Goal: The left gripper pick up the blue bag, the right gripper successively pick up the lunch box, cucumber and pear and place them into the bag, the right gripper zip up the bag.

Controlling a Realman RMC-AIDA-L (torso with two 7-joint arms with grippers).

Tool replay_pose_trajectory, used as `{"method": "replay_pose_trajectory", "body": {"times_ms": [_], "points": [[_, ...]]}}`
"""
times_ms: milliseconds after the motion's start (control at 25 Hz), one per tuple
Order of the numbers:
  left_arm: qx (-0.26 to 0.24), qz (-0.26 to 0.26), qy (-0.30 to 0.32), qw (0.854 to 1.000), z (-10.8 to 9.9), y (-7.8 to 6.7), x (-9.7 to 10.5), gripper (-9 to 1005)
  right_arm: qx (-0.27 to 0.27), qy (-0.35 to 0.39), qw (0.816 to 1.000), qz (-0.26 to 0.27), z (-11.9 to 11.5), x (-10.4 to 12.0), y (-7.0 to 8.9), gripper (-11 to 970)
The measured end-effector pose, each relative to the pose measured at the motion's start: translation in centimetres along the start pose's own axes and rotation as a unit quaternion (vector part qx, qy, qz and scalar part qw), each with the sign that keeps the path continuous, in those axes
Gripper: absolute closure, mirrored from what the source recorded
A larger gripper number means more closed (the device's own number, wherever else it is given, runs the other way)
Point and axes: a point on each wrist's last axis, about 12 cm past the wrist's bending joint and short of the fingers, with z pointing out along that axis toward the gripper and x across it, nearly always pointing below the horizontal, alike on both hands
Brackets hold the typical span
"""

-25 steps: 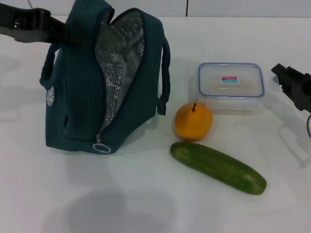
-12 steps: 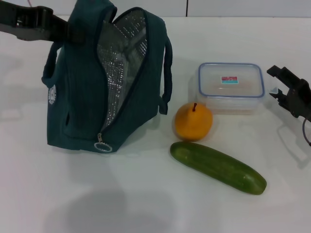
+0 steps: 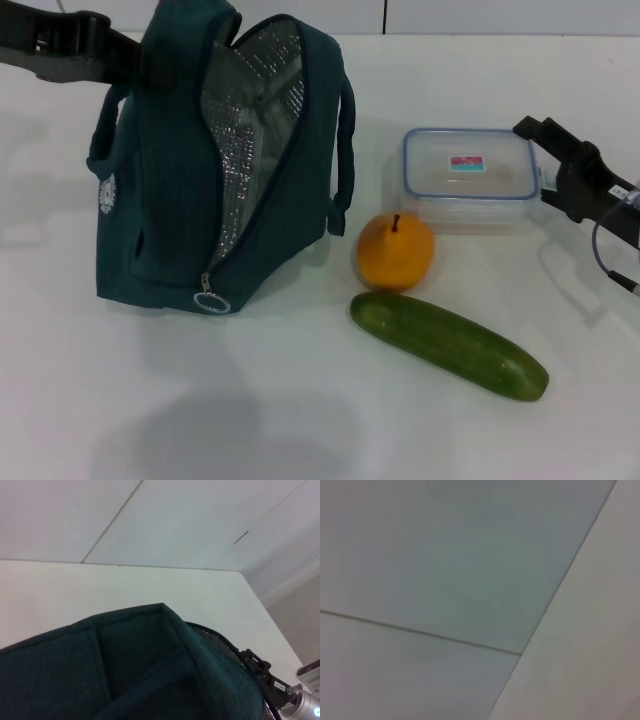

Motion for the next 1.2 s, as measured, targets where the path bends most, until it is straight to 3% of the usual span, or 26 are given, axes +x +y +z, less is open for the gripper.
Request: {"method": "replay_pose_trajectory", "body": {"times_ms": [1200], "points": [[-0.003,0.002,-0.002,1.000,-0.08,0.10,0.01,952,-0.026,0.001,1.000,-0.008,0.14,-0.31,0.78,84]]}}
